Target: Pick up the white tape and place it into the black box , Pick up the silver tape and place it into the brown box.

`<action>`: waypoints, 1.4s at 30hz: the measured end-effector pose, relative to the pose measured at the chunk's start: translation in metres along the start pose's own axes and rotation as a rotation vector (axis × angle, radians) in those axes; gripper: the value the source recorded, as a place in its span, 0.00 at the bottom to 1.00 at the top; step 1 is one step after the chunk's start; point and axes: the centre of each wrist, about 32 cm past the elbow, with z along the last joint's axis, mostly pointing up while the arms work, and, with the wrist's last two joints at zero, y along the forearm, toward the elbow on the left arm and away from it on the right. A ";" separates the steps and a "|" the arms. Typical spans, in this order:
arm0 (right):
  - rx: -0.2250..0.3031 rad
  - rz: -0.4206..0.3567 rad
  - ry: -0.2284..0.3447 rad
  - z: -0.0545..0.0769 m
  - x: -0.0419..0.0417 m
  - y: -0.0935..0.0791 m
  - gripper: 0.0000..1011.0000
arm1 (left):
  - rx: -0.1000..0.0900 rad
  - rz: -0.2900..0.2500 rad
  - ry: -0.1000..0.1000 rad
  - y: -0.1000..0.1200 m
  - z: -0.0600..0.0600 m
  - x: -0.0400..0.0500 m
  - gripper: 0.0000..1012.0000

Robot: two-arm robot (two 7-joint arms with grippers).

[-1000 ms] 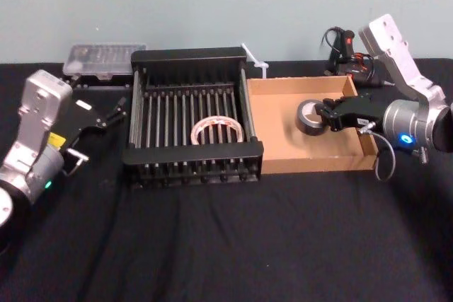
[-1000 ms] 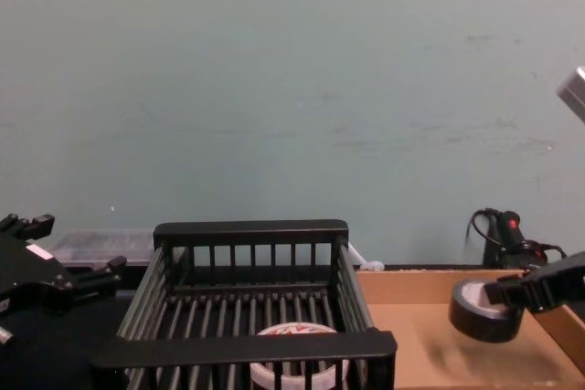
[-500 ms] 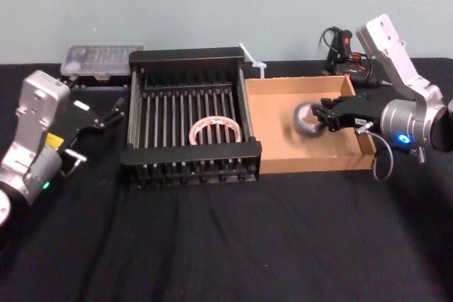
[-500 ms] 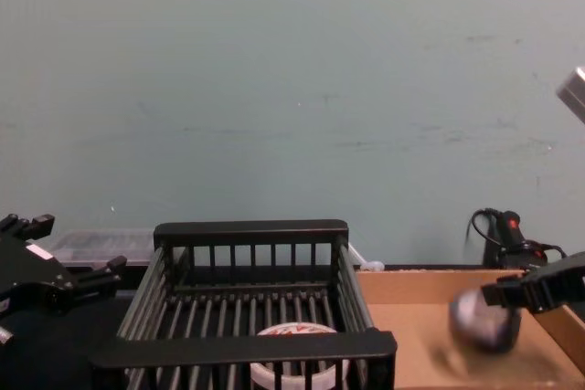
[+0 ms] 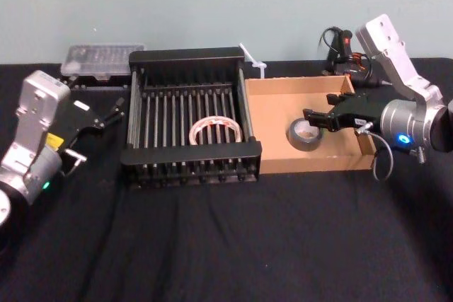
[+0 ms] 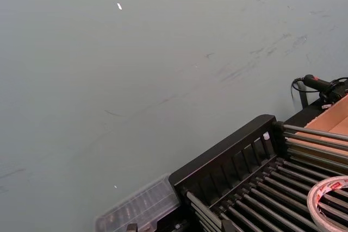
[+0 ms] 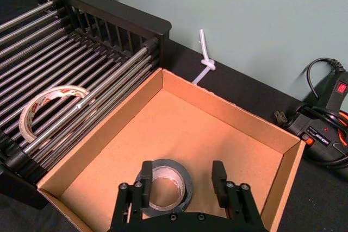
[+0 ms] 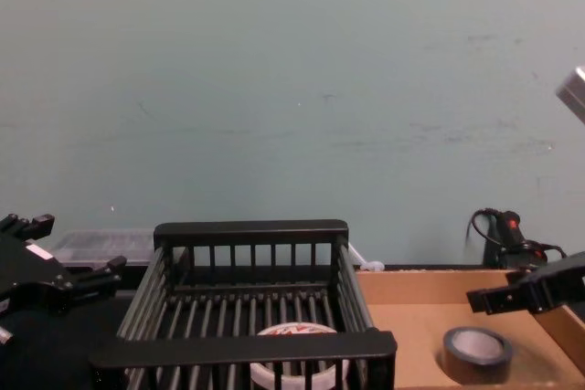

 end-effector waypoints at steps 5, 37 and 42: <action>0.000 0.000 0.000 0.000 0.0000 0.000 0.81 | 0.000 0.000 0.000 0.000 0.000 0.0000 0.99; 0.168 -0.186 -0.075 -0.018 -0.0238 -0.009 0.99 | 0.000 0.000 0.000 0.000 0.000 0.0000 0.99; 0.252 -0.295 -0.131 -0.032 -0.0377 -0.008 0.99 | 0.000 0.000 0.000 0.000 0.000 0.0000 0.99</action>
